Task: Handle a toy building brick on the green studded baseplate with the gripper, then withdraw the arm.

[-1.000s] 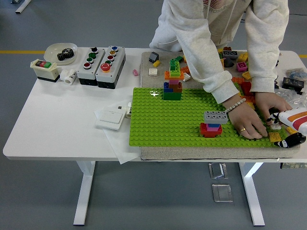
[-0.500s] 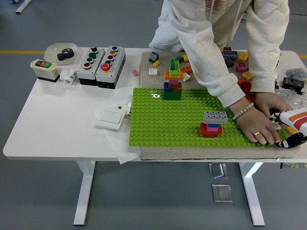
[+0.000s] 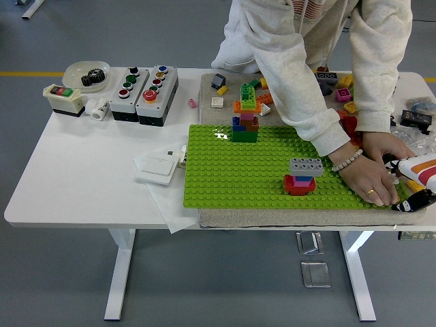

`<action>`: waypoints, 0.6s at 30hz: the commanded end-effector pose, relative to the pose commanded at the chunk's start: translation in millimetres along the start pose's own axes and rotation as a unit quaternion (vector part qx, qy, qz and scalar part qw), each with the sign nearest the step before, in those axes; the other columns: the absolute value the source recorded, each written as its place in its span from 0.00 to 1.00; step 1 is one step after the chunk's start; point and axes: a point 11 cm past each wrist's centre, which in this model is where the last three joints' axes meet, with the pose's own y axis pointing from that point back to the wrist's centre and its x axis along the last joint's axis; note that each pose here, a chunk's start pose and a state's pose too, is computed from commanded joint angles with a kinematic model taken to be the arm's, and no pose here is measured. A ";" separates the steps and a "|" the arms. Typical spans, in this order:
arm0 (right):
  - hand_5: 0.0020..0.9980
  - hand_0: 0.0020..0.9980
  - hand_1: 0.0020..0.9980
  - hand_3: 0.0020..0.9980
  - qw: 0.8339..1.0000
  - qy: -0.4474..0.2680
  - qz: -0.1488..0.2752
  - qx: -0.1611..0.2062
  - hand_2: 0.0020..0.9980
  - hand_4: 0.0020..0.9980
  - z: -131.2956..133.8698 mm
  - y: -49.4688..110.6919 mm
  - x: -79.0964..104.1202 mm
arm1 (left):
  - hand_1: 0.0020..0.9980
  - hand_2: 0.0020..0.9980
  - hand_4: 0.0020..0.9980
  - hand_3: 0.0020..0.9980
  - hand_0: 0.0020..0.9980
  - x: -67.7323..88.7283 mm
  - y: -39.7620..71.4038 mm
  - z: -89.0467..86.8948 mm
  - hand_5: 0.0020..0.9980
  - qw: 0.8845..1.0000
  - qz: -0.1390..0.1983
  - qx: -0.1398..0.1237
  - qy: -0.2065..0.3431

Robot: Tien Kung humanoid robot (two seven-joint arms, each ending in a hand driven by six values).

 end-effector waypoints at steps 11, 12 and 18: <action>0.31 0.67 0.67 0.85 1.000 -0.001 0.000 0.000 0.76 0.96 0.3 0.2 -0.1 | 0.72 0.65 0.59 0.56 0.78 0.3 0.1 0.4 0.61 1.000 0.000 0.000 0.000; 0.31 0.67 0.67 0.85 1.000 -0.001 0.000 0.000 0.76 0.96 0.2 0.2 0.0 | 0.72 0.65 0.59 0.56 0.78 0.2 0.1 0.3 0.61 1.000 0.000 0.000 0.000; 0.31 0.67 0.67 0.85 1.000 -0.003 0.000 0.000 0.76 0.96 0.4 0.2 -0.1 | 0.72 0.65 0.59 0.56 0.78 0.5 0.0 0.1 0.61 1.000 0.000 0.000 -0.001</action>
